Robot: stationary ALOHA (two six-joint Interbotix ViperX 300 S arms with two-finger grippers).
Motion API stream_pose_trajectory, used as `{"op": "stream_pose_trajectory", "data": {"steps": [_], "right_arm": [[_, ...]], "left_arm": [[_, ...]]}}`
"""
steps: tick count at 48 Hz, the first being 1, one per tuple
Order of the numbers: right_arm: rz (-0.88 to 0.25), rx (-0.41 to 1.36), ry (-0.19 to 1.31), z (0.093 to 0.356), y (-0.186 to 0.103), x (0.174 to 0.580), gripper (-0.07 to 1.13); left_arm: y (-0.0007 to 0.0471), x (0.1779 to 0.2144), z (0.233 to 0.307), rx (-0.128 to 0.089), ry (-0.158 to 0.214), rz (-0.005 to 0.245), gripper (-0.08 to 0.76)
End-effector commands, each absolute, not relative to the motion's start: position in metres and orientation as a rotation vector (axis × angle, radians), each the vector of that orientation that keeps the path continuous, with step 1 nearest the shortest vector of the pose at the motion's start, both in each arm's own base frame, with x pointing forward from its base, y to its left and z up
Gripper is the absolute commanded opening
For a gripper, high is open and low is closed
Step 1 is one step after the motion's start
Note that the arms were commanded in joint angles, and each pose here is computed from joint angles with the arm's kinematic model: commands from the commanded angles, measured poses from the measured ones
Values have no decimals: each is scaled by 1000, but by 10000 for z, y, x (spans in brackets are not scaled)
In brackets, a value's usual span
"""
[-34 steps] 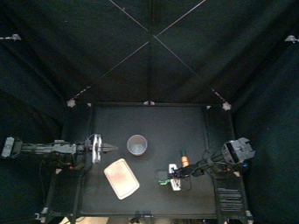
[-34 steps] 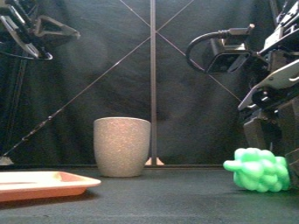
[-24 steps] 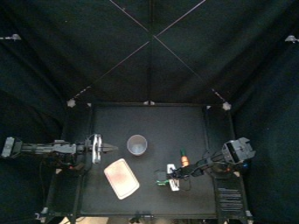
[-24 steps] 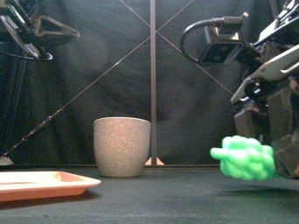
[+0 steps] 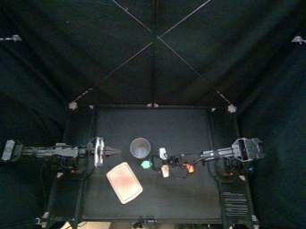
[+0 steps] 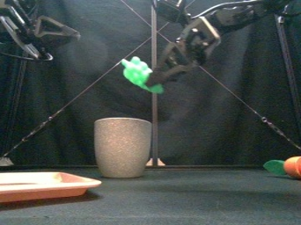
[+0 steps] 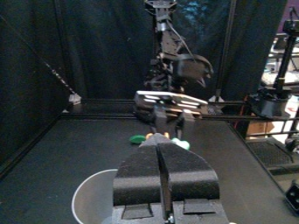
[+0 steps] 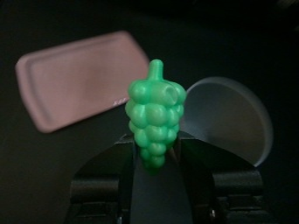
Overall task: Pick the green grapes then place it in the grey bowl
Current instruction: Place green grapes in the grey bowl
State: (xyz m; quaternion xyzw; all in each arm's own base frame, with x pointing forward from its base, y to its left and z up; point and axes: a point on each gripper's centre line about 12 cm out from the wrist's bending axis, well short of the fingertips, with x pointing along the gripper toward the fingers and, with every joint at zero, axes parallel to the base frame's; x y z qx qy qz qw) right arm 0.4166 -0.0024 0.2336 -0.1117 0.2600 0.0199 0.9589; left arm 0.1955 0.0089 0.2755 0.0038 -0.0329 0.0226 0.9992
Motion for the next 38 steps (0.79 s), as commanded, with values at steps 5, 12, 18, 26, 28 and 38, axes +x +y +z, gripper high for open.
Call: {"op": "stream_pose_trajectory", "data": {"steps": [5,12,18,26,28,38], "right_arm": [[-50,-210,366,2642,-487,4344,589],[-93,-144,366,2527,-661,4419,598],[-136,-35,390,2429,-734,4460,600],[-166,23,427,2284,-814,4473,604],[-163,23,430,2269,-801,4483,606],[-160,34,446,2189,-779,4512,638]], "left_arm": [[89,1964,2775,11,-75,45,81],[91,1957,2738,11,-66,46,81],[97,1956,2732,12,-64,49,81],[108,1953,2719,12,-61,55,81],[114,1951,2713,14,-59,58,81],[126,1943,2676,12,-50,64,81]]}}
